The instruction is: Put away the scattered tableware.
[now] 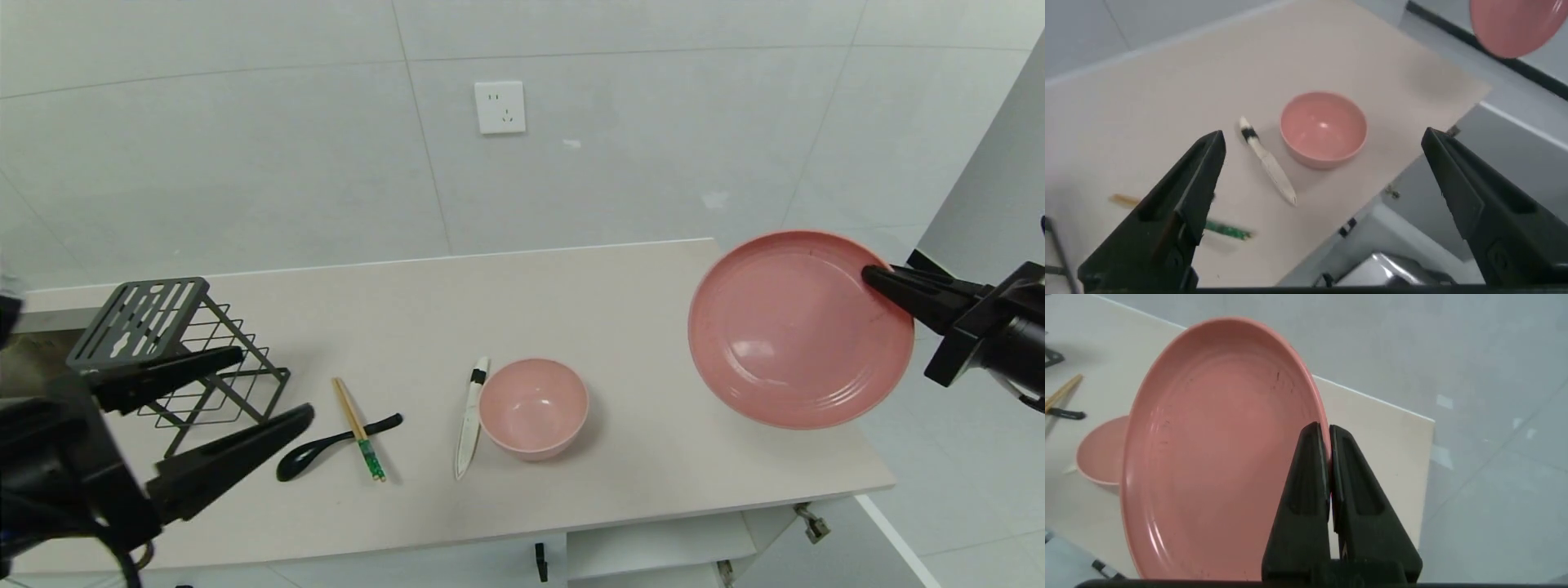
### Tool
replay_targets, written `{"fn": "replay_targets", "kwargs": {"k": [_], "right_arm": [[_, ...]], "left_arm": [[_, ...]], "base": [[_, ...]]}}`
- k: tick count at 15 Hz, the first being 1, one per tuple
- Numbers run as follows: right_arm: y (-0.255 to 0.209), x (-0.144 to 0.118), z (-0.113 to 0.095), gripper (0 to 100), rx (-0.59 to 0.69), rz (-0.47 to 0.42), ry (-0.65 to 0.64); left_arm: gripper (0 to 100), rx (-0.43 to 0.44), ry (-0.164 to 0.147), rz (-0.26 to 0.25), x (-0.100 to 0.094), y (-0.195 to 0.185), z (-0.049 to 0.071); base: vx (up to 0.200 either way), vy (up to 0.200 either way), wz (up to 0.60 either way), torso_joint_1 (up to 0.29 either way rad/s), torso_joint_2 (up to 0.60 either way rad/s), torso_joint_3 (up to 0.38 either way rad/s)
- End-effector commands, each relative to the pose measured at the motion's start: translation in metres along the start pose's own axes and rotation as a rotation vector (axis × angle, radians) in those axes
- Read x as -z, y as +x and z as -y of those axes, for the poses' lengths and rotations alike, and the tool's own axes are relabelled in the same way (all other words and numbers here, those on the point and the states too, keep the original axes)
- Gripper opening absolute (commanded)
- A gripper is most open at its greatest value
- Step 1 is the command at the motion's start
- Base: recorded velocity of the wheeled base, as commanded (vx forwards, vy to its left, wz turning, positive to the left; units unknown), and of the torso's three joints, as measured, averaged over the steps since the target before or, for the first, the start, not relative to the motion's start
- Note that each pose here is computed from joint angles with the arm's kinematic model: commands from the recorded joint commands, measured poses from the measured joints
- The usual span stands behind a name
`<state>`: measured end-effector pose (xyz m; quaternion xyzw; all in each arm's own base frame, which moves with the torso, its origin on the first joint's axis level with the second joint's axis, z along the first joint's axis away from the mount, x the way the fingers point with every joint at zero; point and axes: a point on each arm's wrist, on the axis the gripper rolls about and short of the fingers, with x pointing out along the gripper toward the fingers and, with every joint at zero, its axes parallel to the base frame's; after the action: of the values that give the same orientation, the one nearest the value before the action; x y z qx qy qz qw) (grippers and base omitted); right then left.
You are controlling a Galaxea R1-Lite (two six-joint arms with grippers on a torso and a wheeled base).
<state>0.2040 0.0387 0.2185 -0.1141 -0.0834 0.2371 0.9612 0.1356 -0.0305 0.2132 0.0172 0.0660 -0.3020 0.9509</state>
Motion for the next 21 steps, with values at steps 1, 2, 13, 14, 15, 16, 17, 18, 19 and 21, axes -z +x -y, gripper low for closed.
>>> {"fn": "replay_targets", "kwargs": {"k": [1,2,13,14,15,16,17,18,19,21], "right_arm": [[0.009,0.019,-0.01,0,-0.05,-0.049,0.024],[0.012,0.024,-0.009,0,-0.048,-0.046,0.024],[0.009,0.016,-0.002,0,-0.044,0.021,-0.004],[0.009,0.016,-0.002,0,-0.043,0.025,-0.007],[0.008,0.013,-0.002,0,-0.041,0.038,-0.014],[0.006,0.01,-0.003,0,-0.048,0.05,-0.019],[0.004,0.008,-0.005,0,-0.057,0.058,-0.03],[0.002,0.008,-0.005,0,-0.058,0.059,-0.033],[0.0,0.009,-0.006,0,-0.057,0.056,-0.032],[-0.003,0.014,-0.008,0,-0.063,0.037,-0.026]], "left_arm": [[100,0.02,-0.08,-0.198,0.027,0.049,-0.016],[100,0.028,-0.089,-0.219,0.031,0.058,-0.019],[100,0.002,-0.167,-0.416,0.065,0.142,-0.028],[100,-0.009,-0.163,-0.421,0.066,0.152,-0.026],[100,-0.002,-0.155,-0.418,0.065,0.161,-0.025],[100,0.01,-0.148,-0.405,0.063,0.169,-0.023],[100,0.013,-0.142,-0.392,0.06,0.176,-0.024],[100,0.004,-0.138,-0.39,0.061,0.187,-0.027],[100,-0.007,-0.135,-0.387,0.062,0.194,-0.03],[100,-0.012,-0.134,-0.374,0.061,0.207,-0.034]], "base": [[0.0,0.0,0.0,0.0,0.0,0.0],[0.0,0.0,0.0,0.0,0.0,0.0],[0.0,0.0,0.0,0.0,0.0,0.0],[0.0,0.0,0.0,0.0,0.0,0.0],[0.0,0.0,0.0,0.0,0.0,0.0],[0.0,0.0,0.0,0.0,0.0,0.0],[0.0,0.0,0.0,0.0,0.0,0.0],[0.0,0.0,0.0,0.0,0.0,0.0],[0.0,0.0,0.0,0.0,0.0,0.0],[0.0,0.0,0.0,0.0,0.0,0.0]]}}
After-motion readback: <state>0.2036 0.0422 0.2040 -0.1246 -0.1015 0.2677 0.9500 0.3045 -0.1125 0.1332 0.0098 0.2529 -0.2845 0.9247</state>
